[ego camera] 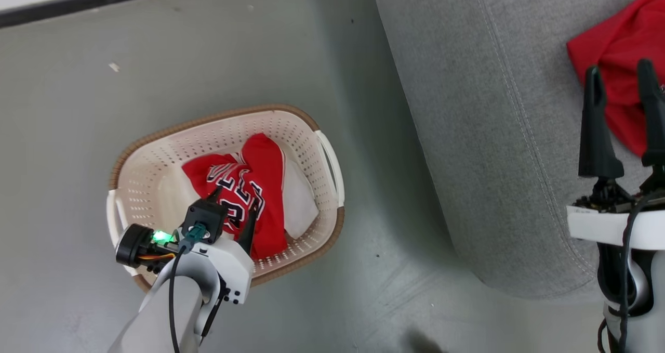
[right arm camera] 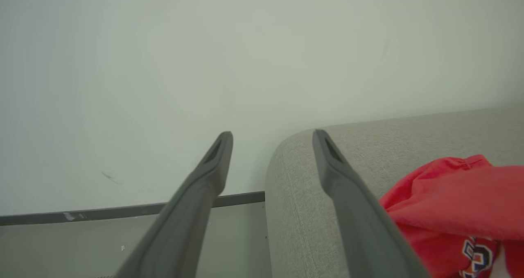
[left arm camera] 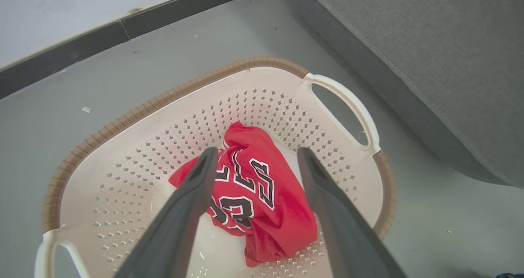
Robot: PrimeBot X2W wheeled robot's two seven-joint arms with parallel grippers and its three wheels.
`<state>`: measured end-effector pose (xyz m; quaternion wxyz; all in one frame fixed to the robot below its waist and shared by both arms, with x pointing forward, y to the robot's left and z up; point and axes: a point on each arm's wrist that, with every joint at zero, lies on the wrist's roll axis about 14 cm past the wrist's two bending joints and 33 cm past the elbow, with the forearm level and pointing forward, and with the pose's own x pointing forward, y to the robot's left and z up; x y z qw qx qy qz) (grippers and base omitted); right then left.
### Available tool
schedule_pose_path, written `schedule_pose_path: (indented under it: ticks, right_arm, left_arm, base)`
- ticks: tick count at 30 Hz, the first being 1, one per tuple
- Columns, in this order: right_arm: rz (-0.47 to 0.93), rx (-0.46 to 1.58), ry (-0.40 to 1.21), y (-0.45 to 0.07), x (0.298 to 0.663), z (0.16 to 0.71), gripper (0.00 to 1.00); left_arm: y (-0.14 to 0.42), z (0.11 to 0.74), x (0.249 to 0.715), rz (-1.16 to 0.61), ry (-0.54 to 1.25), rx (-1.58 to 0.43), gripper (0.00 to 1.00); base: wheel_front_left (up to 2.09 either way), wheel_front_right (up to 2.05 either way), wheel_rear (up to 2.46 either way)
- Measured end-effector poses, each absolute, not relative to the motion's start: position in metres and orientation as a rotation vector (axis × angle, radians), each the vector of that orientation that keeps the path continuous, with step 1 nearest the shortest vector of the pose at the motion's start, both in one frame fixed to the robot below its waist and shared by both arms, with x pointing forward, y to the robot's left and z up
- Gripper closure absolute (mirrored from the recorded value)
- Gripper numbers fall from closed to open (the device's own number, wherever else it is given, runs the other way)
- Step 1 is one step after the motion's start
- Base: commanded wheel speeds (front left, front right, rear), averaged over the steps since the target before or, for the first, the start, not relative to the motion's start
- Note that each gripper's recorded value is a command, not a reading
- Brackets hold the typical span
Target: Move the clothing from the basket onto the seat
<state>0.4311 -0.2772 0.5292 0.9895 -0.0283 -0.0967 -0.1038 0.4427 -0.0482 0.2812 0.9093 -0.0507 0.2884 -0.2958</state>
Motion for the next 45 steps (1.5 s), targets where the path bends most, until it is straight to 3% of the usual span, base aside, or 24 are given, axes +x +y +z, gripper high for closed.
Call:
schedule_pose_path:
  ticks: [45]
  right_arm:
    - [-0.209,-0.088,-0.091,-0.295,0.481,0.476,0.00]
  left_arm:
    - [-0.080,0.140,0.449,-0.584,0.823,-0.129,0.00]
  base:
    - [0.00,0.00,0.00]
